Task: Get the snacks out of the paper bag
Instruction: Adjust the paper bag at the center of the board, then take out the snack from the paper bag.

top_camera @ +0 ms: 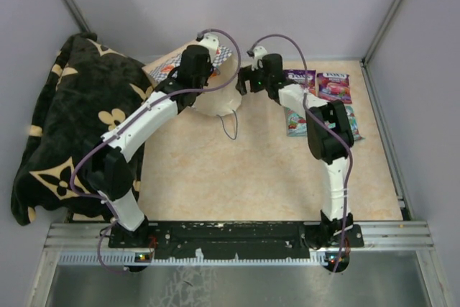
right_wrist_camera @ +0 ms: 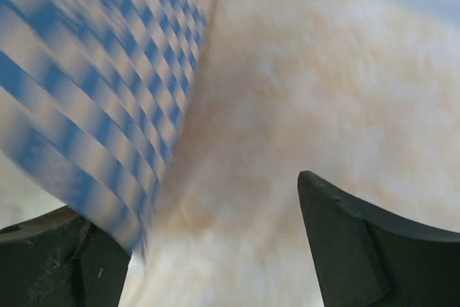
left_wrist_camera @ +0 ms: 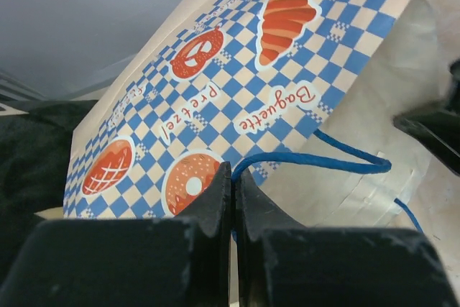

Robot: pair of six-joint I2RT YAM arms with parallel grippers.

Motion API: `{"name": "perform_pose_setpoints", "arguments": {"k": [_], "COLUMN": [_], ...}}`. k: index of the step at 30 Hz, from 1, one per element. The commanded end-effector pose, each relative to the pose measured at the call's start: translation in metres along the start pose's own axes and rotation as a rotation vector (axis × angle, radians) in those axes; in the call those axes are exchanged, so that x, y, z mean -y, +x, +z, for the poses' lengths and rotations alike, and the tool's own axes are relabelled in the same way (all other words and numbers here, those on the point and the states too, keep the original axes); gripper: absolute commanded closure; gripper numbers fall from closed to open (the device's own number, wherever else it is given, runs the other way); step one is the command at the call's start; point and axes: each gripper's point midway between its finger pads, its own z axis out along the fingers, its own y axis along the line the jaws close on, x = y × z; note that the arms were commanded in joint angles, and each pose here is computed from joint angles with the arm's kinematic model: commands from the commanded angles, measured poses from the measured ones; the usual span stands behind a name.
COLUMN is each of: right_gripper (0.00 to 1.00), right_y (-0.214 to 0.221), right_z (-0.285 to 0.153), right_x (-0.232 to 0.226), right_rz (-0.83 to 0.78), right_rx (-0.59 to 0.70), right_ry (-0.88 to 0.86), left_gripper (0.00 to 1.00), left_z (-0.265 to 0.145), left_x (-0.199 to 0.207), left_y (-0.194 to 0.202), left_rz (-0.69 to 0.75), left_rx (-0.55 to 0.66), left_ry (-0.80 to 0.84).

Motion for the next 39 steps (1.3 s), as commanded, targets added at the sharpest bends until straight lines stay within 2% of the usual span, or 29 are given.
{"name": "perform_pose_setpoints", "arguments": {"k": [1,6,9,12,14,15,22,24,28,32,39], "right_gripper": [0.12,0.08,0.16,0.18,0.17,0.15,0.13,0.13,0.11,0.02,0.01], "right_y": [-0.044,-0.055,-0.057,-0.058,-0.043,-0.049,-0.038,-0.036,-0.031,-0.008,0.04], "right_z": [-0.063,-0.133,-0.149,-0.132,-0.096,-0.084,-0.013,0.006,0.039,0.074,0.121], "right_x": [-0.009,-0.062,-0.12,-0.151,-0.151,-0.153,-0.177,-0.186,-0.194,-0.172,-0.153], "right_rz": [0.106,0.235,0.243,0.268,0.333,0.37,0.84,0.909,1.003,1.048,1.137], "right_rx": [0.17,0.336,0.372,0.353,0.301,0.303,0.303,0.286,0.252,0.185,-0.009], "right_ry": [0.092,0.015,-0.106,-0.185,-0.202,-0.216,-0.434,-0.455,-0.399,-0.171,0.095], "left_gripper": [1.0,1.0,1.0,1.0,1.0,1.0,1.0,1.0,1.0,1.0,1.0], "left_z": [-0.012,-0.014,-0.014,-0.012,-0.011,-0.011,-0.002,0.003,0.008,0.009,0.007], "left_x": [-0.01,-0.012,-0.01,-0.009,-0.008,-0.008,-0.011,-0.012,-0.016,-0.017,-0.017], "left_y": [-0.034,-0.051,-0.057,-0.061,-0.064,-0.066,-0.064,-0.062,-0.058,-0.058,-0.059], "left_rz": [-0.034,-0.039,-0.065,-0.095,-0.118,-0.13,-0.166,-0.17,-0.167,-0.171,-0.176], "left_rx": [0.072,0.088,0.085,0.066,0.061,0.059,0.009,-0.004,-0.019,-0.018,-0.016], "left_ry": [0.032,0.065,0.094,0.099,0.109,0.113,0.126,0.126,0.117,0.122,0.135]}}
